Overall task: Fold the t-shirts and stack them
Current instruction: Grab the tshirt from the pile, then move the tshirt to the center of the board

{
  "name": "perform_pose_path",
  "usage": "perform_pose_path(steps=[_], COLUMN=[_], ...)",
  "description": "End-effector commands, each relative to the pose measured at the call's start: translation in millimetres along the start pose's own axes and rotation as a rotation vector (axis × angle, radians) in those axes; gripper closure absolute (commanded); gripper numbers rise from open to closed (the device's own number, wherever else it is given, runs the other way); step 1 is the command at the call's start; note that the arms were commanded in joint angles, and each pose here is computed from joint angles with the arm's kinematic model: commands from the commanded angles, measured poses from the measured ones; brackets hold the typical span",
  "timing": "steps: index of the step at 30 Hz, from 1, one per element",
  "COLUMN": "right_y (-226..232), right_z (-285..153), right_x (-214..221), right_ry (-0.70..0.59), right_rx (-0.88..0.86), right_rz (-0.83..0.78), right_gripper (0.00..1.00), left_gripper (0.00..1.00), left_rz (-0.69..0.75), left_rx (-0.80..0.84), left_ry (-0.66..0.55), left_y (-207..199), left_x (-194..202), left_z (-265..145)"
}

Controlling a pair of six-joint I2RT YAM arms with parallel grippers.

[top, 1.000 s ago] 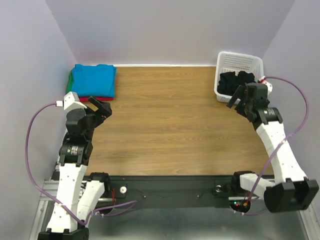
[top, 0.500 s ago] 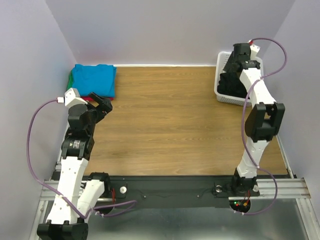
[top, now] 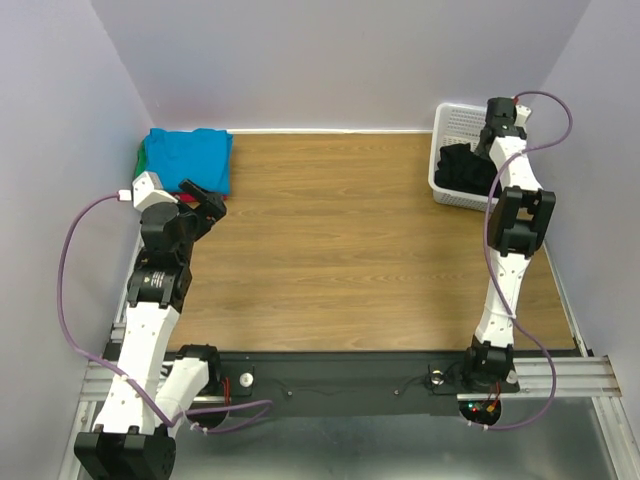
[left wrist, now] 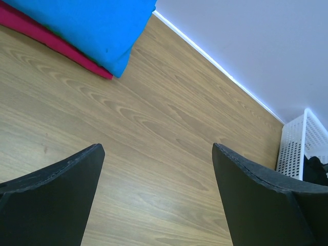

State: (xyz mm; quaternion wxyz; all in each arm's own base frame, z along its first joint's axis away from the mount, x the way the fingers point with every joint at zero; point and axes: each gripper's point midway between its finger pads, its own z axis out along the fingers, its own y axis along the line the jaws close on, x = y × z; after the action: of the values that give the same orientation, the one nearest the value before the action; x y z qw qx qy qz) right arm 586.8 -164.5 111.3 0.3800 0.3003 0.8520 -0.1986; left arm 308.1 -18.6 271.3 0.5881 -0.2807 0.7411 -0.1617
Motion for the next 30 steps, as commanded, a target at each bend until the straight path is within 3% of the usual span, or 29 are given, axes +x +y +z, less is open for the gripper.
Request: perform_pose_path(steps=[1,4,6,7,12,16,23,30], right_y=[14,20,27,29,38,32,-8,-30], right_z=[-19,-20,-20,-20,-32,-67,-197,-303], right_x=[-35,-36,-34,-32,-40,-75,-175,-220], right_ry=[-0.089,-0.087,-0.071,-0.062,-0.06,-0.134,-0.397,-0.568], right_rx=[-0.045,-0.081,-0.136,-0.153,-0.24,-0.273,-0.355,-0.518], right_rz=[-0.008,-0.016,-0.016,-0.01,0.006,0.034,0.115,0.171], right_gripper=[0.44,0.62,0.95,1.0,1.0,1.0,1.0,1.0], left_gripper=[0.01,0.01,0.01,0.01,0.01,0.01,0.01,0.01], left_rz=[-0.014,-0.012,-0.01,-0.011,-0.018,-0.03,-0.029,-0.025], left_rx=[0.013,0.012,0.009,0.007,-0.023,-0.034,-0.017,-0.006], left_ry=[-0.047,-0.046,-0.045,-0.042,-0.058,-0.072,-0.056,-0.028], left_y=[-4,-3,-2,-2,2,4,-1,1], left_x=[-9,-8,-8,-7,-13,-16,-18,-11], left_z=[3,4,5,5,2,-1,-13,-25])
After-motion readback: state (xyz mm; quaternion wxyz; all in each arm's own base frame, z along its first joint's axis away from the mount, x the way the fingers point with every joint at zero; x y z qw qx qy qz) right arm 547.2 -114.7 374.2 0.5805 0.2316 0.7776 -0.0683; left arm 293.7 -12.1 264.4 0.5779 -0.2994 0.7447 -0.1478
